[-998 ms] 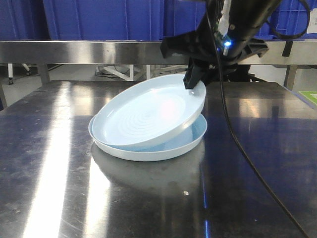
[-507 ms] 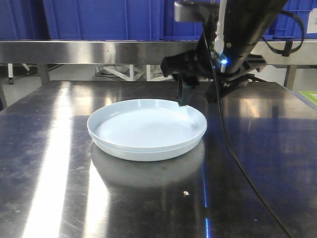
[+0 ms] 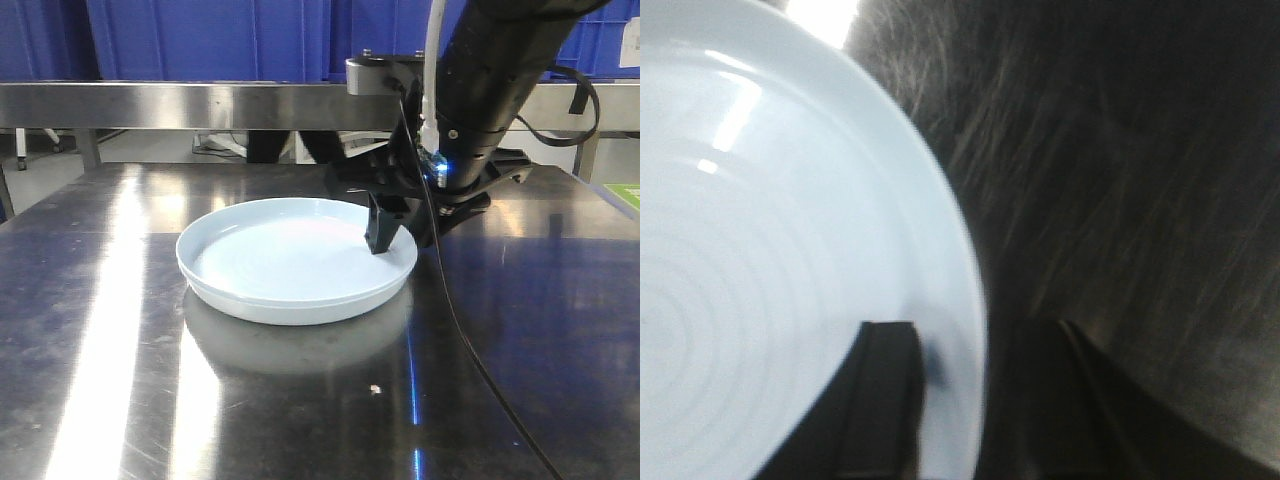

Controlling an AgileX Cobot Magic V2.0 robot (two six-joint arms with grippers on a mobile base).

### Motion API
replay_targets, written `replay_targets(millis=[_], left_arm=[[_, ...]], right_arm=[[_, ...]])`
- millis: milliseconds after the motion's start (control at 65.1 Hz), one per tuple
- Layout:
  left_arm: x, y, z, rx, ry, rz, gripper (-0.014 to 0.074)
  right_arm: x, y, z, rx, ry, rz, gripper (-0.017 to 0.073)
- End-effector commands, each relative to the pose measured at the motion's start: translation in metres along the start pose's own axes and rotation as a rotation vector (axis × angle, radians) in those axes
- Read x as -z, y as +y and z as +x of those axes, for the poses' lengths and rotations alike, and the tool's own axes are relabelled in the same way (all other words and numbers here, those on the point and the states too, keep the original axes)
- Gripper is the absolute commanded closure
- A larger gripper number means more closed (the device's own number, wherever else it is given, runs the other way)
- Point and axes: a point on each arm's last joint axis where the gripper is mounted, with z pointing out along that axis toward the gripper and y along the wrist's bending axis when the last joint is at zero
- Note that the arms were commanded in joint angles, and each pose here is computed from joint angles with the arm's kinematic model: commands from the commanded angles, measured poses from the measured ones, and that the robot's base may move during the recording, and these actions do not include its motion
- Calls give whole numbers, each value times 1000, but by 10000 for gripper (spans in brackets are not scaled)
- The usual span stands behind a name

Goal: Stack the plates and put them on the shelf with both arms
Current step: 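Grip the rim of the stacked plates with the right gripper, then lift the plate stack up and hold it beside the robot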

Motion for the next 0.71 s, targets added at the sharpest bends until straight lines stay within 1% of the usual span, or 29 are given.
replay_targets(millis=[0, 15, 46, 61, 77, 108, 184, 323, 369, 445, 522, 676, 691], left_arm=[[3, -2, -17, 6, -114, 14, 512], [3, -2, -17, 6, -114, 14, 512], [3, -2, -17, 6, -114, 14, 512], [3, -2, -17, 6, -114, 14, 512], [3, -2, -17, 6, -114, 14, 512], [3, -2, -17, 6, -114, 14, 512], [3, -2, -17, 6, -114, 14, 512], [3, -2, -17, 6, -114, 14, 512], [3, -2, -17, 6, -114, 14, 512], [3, -2, -17, 6, -114, 14, 512], [3, -2, -17, 6, -114, 14, 512], [3, -2, -17, 6, -114, 14, 512], [3, -2, -17, 6, -114, 14, 512]], right_arm=[[16, 2, -15, 7, -85, -14, 426], [16, 2, -15, 7, -85, -14, 445], [17, 2, -16, 6, -90, -16, 520], [18, 2, -16, 6, -96, -17, 527], [18, 2, -17, 6, -100, -18, 503], [20, 2, -18, 7, -111, -20, 489], [29, 3, -24, 10, -150, -27, 510], [70, 5, -38, 11, -296, -55, 503], [87, 2, -41, 8, -348, -59, 503], [112, -6, -41, -5, -416, -56, 503], [135, -20, -35, -29, -477, -40, 503], [169, -55, -6, -99, -558, 27, 503], [173, -57, -4, -103, -568, 30, 503]])
